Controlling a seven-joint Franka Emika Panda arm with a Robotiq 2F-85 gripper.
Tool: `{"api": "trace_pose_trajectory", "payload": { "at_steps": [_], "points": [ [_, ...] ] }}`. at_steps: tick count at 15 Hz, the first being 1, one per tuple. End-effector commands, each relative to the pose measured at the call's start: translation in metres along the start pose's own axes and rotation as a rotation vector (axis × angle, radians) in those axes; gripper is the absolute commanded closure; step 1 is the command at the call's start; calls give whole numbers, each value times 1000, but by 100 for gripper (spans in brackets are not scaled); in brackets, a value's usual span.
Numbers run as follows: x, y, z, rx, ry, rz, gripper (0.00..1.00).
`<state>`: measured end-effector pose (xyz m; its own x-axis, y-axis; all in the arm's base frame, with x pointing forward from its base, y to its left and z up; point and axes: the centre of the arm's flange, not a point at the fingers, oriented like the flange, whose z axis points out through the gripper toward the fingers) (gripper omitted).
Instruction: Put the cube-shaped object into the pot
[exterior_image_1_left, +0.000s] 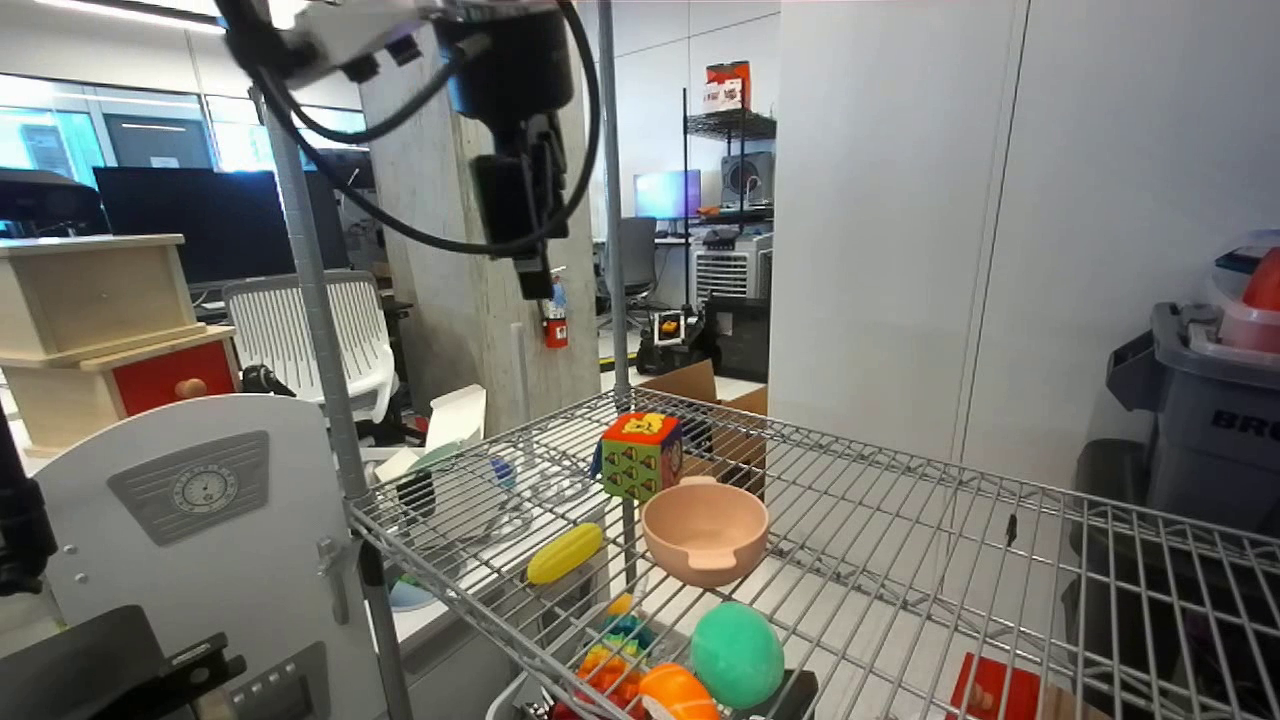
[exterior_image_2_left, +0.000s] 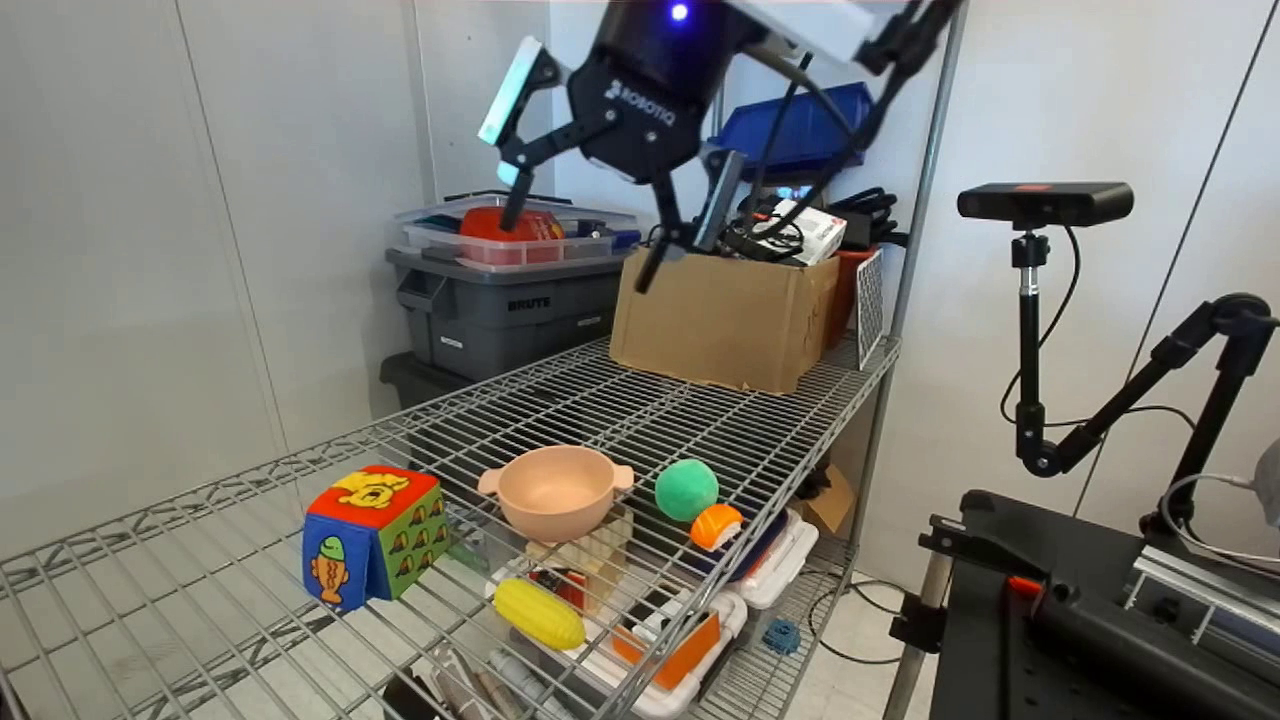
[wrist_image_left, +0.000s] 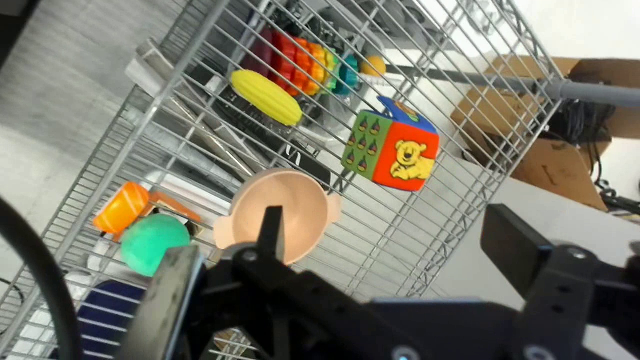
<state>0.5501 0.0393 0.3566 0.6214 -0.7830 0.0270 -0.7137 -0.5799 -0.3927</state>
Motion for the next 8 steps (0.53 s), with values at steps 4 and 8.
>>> {"api": "trace_pose_trajectory", "payload": {
  "at_steps": [4,8],
  "points": [
    [88,-97,69,-30,19,185,0],
    [107,-128,120,-170,-32,236,0]
  ]
}}
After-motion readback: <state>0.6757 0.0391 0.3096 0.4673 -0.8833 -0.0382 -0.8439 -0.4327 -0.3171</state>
